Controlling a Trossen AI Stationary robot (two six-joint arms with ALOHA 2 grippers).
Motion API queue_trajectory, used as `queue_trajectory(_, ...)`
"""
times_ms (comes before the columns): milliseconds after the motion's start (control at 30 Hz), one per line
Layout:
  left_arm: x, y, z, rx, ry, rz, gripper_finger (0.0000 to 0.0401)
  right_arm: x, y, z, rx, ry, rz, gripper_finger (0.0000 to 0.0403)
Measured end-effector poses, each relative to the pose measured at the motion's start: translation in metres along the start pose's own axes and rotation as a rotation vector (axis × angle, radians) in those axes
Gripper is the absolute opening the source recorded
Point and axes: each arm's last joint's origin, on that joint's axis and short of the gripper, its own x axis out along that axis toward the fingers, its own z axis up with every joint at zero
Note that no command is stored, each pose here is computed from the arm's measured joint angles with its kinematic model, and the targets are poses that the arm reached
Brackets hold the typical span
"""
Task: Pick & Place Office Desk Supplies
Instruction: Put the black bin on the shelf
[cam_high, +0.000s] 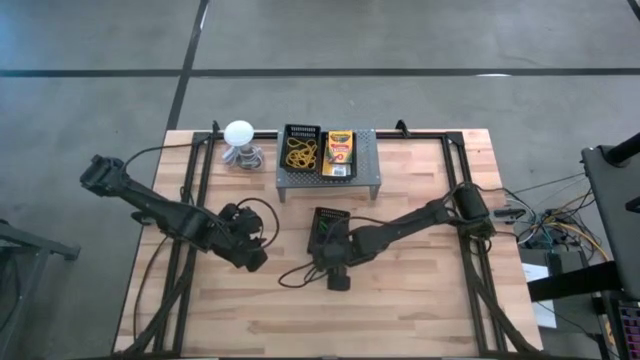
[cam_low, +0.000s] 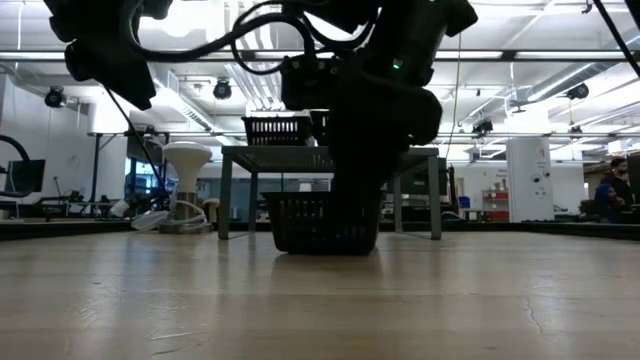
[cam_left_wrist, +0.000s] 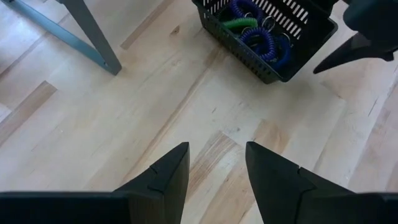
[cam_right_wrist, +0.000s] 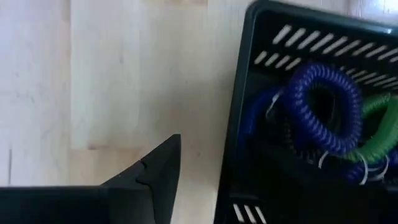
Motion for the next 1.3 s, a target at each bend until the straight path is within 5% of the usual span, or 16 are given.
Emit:
queue_trajectory(367,0.000,0.000,0.000,-0.003,-0.002,-0.004,0.0165,-0.014,-0.003,-0.005,-0.078,0.006,-0.133,0.0021)
queue_trajectory(767,0.000,-0.001,0.000,-0.008,-0.004,-0.007,0.0165,-0.073,0.006,-0.017,-0.104,-0.096,-0.101,0.0010)
queue_trajectory(1167,0.000,-0.001,0.000,-0.012,-0.005,-0.008,0.0165,-0.175,0.000,-0.090,0.063,-0.282,0.038,0.0009)
queue_trajectory(1300,0.000,-0.001,0.001,-0.030,-0.018,-0.008,0.0165,-0.201,-0.016,-0.109,0.089,-0.338,-0.007,0.0008)
